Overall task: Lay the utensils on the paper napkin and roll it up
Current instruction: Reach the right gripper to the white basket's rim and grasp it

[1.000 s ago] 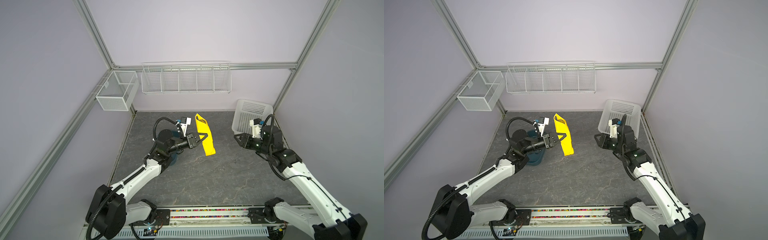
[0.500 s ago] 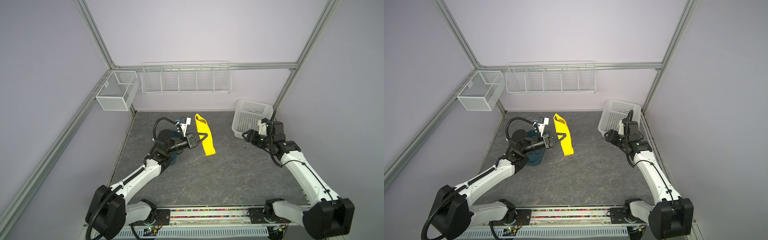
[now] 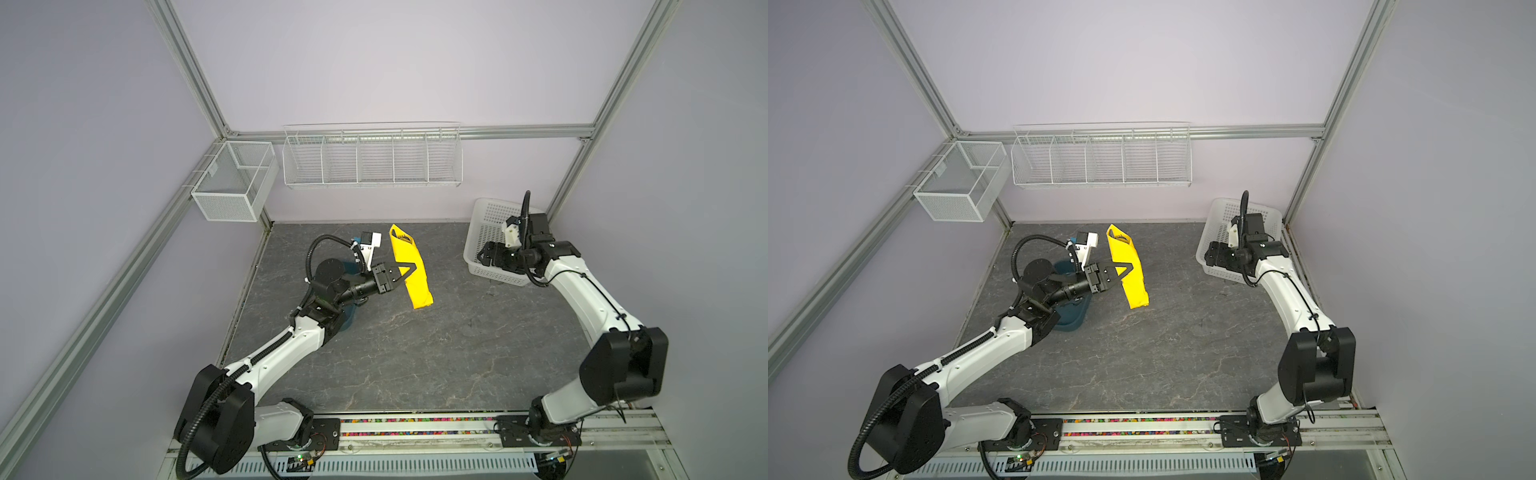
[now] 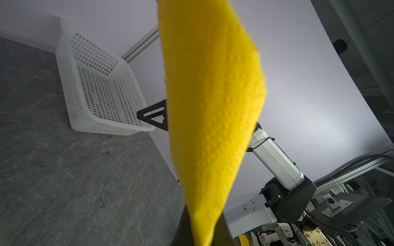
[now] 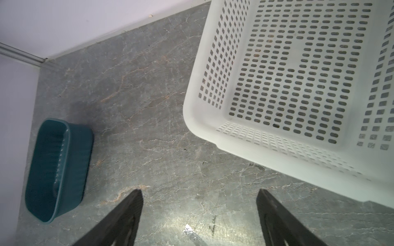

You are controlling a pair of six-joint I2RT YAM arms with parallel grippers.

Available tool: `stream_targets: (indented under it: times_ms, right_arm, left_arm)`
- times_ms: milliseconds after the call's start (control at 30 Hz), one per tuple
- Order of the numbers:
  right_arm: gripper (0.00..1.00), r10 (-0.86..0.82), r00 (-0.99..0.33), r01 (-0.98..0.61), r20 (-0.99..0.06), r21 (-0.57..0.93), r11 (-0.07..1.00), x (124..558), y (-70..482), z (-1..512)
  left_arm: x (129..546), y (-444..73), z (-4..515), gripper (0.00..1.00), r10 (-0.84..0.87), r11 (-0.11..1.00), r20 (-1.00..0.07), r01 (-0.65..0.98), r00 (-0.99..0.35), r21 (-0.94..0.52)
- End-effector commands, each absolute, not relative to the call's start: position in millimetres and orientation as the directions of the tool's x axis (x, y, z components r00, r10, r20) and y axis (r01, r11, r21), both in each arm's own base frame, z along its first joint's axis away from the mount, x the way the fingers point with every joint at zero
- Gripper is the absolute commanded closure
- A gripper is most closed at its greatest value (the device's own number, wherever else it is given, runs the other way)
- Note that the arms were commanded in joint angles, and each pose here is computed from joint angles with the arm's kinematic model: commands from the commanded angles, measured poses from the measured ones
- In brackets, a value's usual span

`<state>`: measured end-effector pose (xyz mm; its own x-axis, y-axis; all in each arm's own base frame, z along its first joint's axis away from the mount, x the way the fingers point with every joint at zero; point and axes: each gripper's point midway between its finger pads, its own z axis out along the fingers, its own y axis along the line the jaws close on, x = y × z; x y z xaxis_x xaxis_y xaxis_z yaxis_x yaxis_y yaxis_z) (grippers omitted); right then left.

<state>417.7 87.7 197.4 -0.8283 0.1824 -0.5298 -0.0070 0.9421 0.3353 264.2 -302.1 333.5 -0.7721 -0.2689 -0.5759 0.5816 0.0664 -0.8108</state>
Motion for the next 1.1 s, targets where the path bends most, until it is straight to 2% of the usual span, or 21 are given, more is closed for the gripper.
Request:
stream_targets:
  times_ms: [0,133,233,433,567,633,767,933,1067]
  right_arm:
    - [0.13,0.151,-0.843,-0.007,-0.515,0.293,0.956,429,79,189]
    - [0.12,0.149,-0.857,-0.028,-0.493,0.334,0.942,448,84,180]
    - [0.05,0.143,-0.869,-0.053,-0.474,0.376,0.925,458,91,171]
    - [0.03,0.134,-0.9,-0.053,-0.416,0.408,0.911,480,93,150]
    - [0.01,0.163,-0.917,-0.039,-0.364,0.489,0.871,494,101,140]
    - [0.1,0.18,-0.927,-0.024,-0.328,0.532,0.846,499,106,135]
    - [0.12,0.189,-0.946,-0.016,-0.262,0.621,0.784,501,122,127]
    - [0.12,0.172,-0.954,-0.035,-0.246,0.66,0.75,495,137,125]
    - [0.07,0.084,-0.965,-0.109,-0.249,0.67,0.735,475,160,120]
  left_arm:
    - [259,-297,349,1.0,-0.285,0.037,-0.596,0.613,-0.751,-0.789]
    - [257,-297,347,1.0,-0.275,0.047,-0.599,0.612,-0.752,-0.79]
    - [256,-296,348,1.0,-0.274,0.047,-0.602,0.615,-0.749,-0.787]
    - [256,-297,349,1.0,-0.269,0.044,-0.604,0.617,-0.751,-0.786]
    - [255,-296,350,1.0,-0.269,0.048,-0.605,0.617,-0.75,-0.786]
    - [255,-296,349,1.0,-0.268,0.053,-0.607,0.617,-0.748,-0.785]
    - [256,-295,346,1.0,-0.27,0.059,-0.607,0.617,-0.747,-0.785]
    - [257,-292,346,1.0,-0.272,0.073,-0.61,0.616,-0.744,-0.784]
    - [259,-292,346,1.0,-0.271,0.077,-0.609,0.614,-0.745,-0.786]
